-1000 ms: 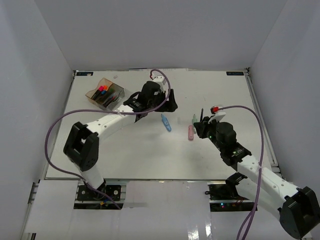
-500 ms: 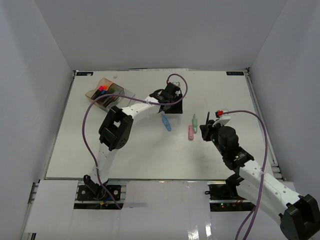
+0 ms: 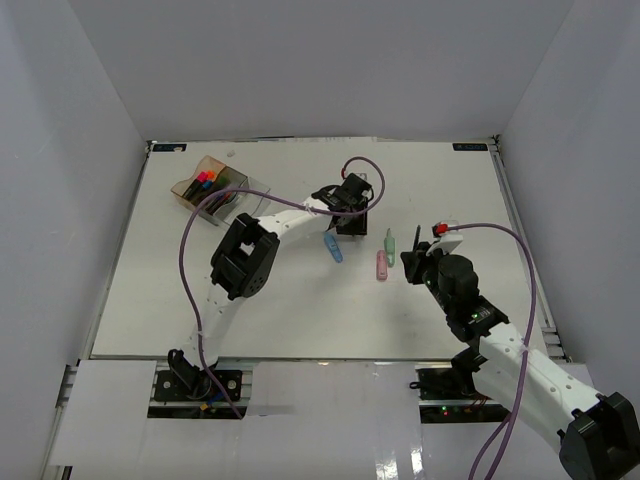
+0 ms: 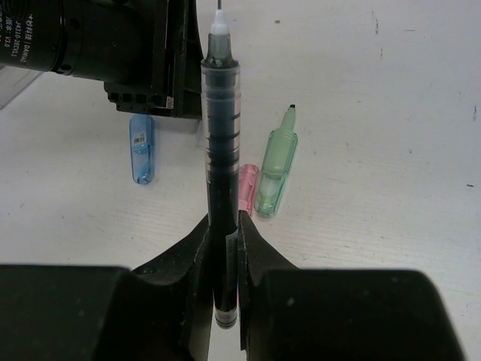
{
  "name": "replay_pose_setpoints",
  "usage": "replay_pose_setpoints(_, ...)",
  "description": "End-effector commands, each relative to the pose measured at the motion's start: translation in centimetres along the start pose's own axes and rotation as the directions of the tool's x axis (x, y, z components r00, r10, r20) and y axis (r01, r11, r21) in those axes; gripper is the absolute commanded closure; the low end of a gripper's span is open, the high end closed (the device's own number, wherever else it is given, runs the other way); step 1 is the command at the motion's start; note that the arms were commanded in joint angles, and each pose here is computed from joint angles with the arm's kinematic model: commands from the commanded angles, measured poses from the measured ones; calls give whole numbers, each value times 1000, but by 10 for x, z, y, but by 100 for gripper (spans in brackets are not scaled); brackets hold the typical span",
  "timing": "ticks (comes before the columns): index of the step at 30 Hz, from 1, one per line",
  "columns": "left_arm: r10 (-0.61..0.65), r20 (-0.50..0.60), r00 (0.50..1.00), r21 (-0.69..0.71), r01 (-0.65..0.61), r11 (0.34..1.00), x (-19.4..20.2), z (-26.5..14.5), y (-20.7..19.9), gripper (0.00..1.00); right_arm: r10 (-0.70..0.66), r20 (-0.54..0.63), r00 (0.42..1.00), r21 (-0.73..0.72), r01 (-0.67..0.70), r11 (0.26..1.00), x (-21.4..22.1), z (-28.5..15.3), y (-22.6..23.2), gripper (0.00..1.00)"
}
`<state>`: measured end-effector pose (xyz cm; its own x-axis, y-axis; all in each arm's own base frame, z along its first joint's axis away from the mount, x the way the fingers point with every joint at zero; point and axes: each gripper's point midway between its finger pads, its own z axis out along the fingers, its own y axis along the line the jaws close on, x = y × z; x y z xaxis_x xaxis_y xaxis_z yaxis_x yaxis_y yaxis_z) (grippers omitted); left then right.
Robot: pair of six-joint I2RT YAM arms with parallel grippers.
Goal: Sort the stationery into containers
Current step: Close the pen cap on the pen.
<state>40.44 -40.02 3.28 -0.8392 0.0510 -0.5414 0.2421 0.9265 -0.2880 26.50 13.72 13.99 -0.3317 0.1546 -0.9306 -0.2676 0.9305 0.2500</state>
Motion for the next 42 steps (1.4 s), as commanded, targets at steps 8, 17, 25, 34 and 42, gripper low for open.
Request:
replay_pose_setpoints(8, 3, -55, 998, -28, -4, 1000, 26, -10, -1, 58, 20, 38, 999, -45, -18, 999, -10, 1, 9, 92)
replay_pose_setpoints(17, 0, -90, 996, -63, -6, 998, 44, -18, 12, 74, 32, 24, 999, -92, -29, 995, -9, 0, 18, 92)
replay_pose_setpoints(25, 9, 33, 999, -41, -8, 999, 2, -46, 8, 97, -27, 19, 999, -238, 31, 971, -14, -6, 44, 92)
replay_pose_setpoints(34, 13, 360, 933, 183, -85, 979, -70, -144, -25, 100, -100, 78, 992, -528, 126, 840, -36, -23, 100, 92)
replay_pose_setpoints(42, -85, 597, 797, 394, -199, 897, -95, -252, -29, 100, -81, 106, 991, -753, 133, 644, -48, -40, 148, 92)
